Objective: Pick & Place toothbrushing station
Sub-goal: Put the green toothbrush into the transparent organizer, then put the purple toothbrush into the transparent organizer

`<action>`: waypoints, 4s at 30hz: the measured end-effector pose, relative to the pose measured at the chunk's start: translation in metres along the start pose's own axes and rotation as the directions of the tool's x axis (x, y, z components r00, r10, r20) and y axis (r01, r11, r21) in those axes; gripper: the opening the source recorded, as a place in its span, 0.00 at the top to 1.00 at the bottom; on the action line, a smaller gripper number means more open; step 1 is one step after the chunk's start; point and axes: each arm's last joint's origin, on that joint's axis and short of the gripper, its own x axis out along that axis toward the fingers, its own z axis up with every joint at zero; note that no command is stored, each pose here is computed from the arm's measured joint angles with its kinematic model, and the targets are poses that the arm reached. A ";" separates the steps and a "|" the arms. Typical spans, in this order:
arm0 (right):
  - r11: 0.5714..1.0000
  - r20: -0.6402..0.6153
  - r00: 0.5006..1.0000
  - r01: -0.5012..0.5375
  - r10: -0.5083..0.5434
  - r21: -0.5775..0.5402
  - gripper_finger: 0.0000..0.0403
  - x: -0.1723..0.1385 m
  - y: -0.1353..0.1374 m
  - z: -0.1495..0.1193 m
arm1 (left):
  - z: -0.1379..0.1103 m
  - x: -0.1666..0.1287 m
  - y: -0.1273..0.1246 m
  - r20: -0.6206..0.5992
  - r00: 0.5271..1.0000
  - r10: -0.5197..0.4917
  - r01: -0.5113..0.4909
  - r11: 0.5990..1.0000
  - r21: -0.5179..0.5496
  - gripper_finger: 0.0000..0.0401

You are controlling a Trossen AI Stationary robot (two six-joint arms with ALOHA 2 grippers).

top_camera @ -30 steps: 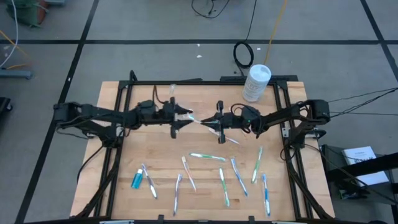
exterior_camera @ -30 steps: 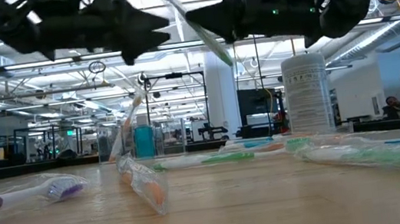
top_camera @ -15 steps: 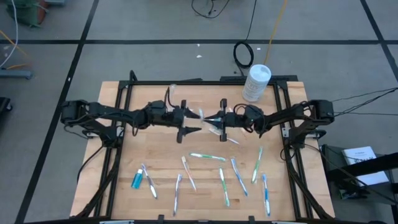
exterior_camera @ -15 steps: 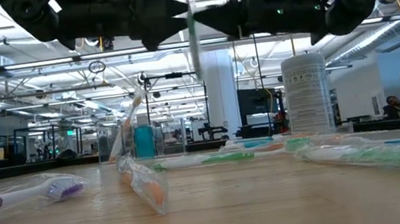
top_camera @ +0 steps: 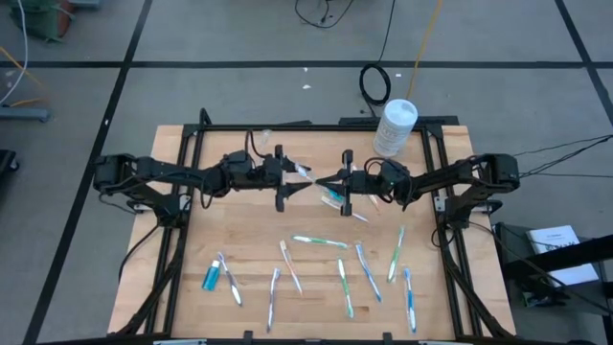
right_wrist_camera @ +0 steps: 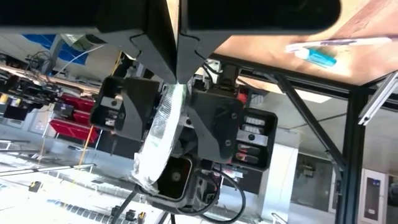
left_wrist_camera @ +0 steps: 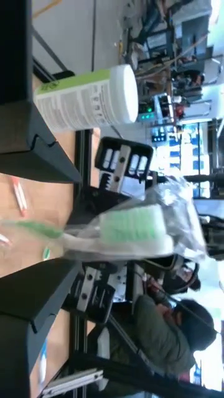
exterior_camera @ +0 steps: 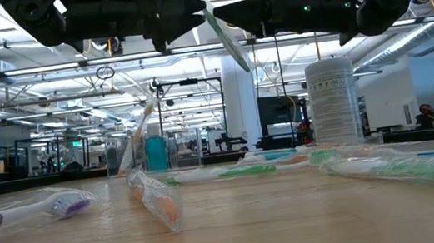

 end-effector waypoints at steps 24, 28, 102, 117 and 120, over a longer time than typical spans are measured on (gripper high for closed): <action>0.993 -0.108 0.988 0.109 -0.112 -0.034 0.99 -0.001 -0.002 -0.009 | -0.009 -0.002 0.013 -0.094 0.991 0.095 -0.102 0.992 -0.077 0.94; 0.985 -0.168 0.971 0.164 -0.171 -0.057 0.95 -0.001 -0.003 -0.013 | -0.010 -0.005 0.022 -0.124 0.982 0.145 -0.161 0.979 -0.124 0.94; 0.963 -0.465 0.844 0.238 -0.268 -0.124 0.74 -0.010 -0.002 -0.040 | 0.022 -0.083 0.016 -0.817 0.577 0.003 -0.261 0.948 -0.180 0.67; 0.960 -0.430 0.858 0.234 -0.279 -0.155 0.74 -0.009 -0.003 -0.037 | 0.015 -0.112 -0.071 -0.943 0.273 -0.192 -0.570 0.757 -0.319 0.60; 0.960 -0.428 0.860 0.242 -0.279 -0.141 0.74 -0.009 -0.003 -0.036 | 0.016 -0.112 -0.091 -0.933 0.326 -0.156 -0.614 0.715 -0.334 0.60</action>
